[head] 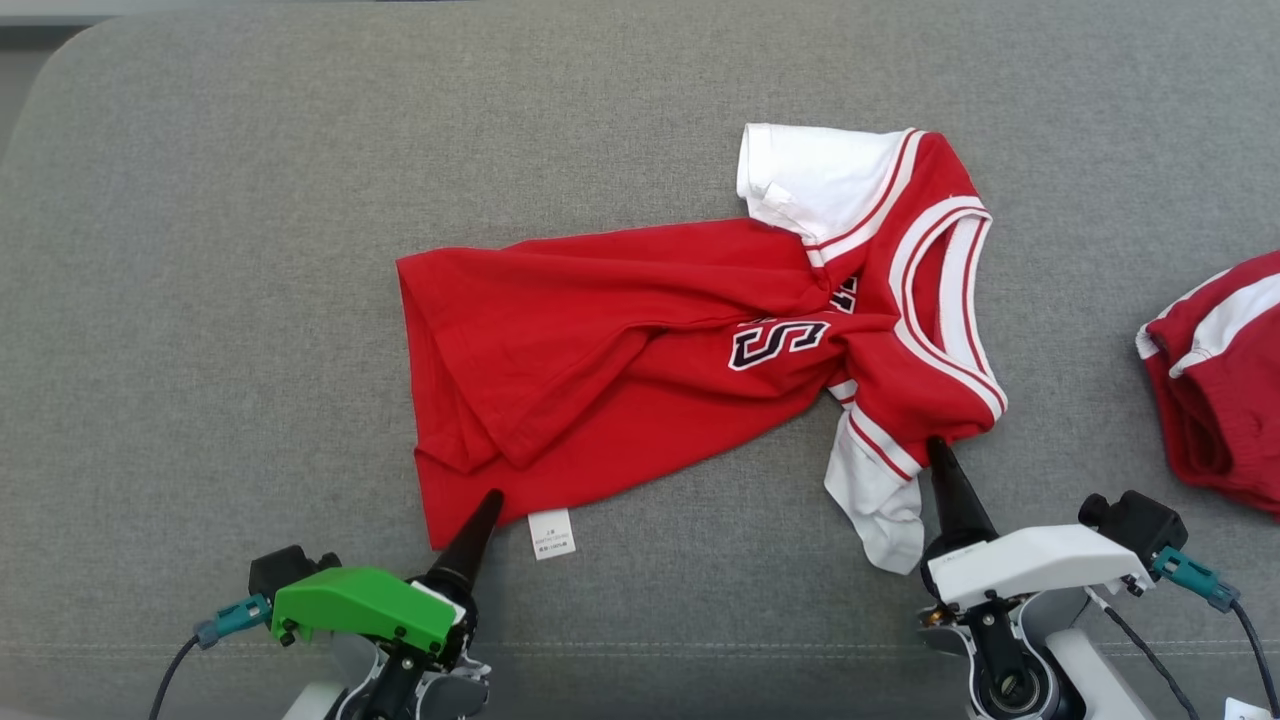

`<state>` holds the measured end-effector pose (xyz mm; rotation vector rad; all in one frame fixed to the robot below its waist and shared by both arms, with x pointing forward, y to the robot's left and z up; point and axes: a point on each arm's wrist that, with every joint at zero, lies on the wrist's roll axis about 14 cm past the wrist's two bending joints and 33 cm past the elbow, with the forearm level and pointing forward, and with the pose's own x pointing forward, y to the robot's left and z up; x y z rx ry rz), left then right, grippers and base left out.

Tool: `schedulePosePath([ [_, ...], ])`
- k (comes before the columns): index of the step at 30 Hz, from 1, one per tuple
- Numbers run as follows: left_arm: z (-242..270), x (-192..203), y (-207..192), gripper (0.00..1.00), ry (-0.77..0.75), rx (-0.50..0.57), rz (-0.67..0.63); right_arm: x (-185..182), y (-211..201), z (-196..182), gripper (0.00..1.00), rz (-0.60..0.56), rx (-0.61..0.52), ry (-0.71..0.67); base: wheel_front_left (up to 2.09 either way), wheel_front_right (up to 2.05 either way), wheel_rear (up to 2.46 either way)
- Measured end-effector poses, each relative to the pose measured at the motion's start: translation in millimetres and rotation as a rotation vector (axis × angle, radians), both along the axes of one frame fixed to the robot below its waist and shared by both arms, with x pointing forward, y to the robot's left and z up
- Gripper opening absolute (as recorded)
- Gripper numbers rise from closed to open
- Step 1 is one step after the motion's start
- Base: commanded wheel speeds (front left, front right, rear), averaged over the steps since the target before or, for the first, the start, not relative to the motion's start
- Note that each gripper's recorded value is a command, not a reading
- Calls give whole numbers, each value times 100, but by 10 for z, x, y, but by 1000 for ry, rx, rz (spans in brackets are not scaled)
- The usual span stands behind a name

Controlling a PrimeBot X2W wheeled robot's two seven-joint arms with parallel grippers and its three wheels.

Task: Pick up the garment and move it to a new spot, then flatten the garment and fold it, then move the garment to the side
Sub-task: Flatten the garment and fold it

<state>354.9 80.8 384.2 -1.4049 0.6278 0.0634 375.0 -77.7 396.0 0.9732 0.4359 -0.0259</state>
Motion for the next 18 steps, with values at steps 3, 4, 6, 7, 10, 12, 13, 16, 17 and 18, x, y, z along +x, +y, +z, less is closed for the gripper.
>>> schedulePosePath([
  [3,42,35,-14,0,-22,-12,0,44,-8,73,0,-8,10,-24,0,0,0],
  [4,66,56,-19,0,-31,-17,3,75,-3,124,0,-7,17,-43,0,0,0],
  [6,138,125,41,0,-63,-16,22,163,15,274,0,-4,33,-96,0,0,0],
  [7,193,174,95,0,-89,-13,40,210,21,359,0,-5,40,-124,0,0,0],
  [10,368,304,222,0,-160,-15,84,298,26,554,0,-6,59,-187,0,0,0],
  [12,622,452,333,0,-250,-24,120,386,4,775,0,-11,80,-255,0,0,0],
  [13,775,534,391,0,-300,-22,134,439,-22,906,0,-13,86,-293,0,0,0],
  [16,1328,749,534,0,-472,-24,159,612,-150,1383,0,-34,108,-432,0,0,0],
  [17,1515,793,560,0,-527,-26,164,653,-183,1556,0,-41,126,-477,0,0,0],
  [18,1689,821,577,0,-577,-28,165,677,-196,1720,0,-40,141,-520,0,0,0],
])
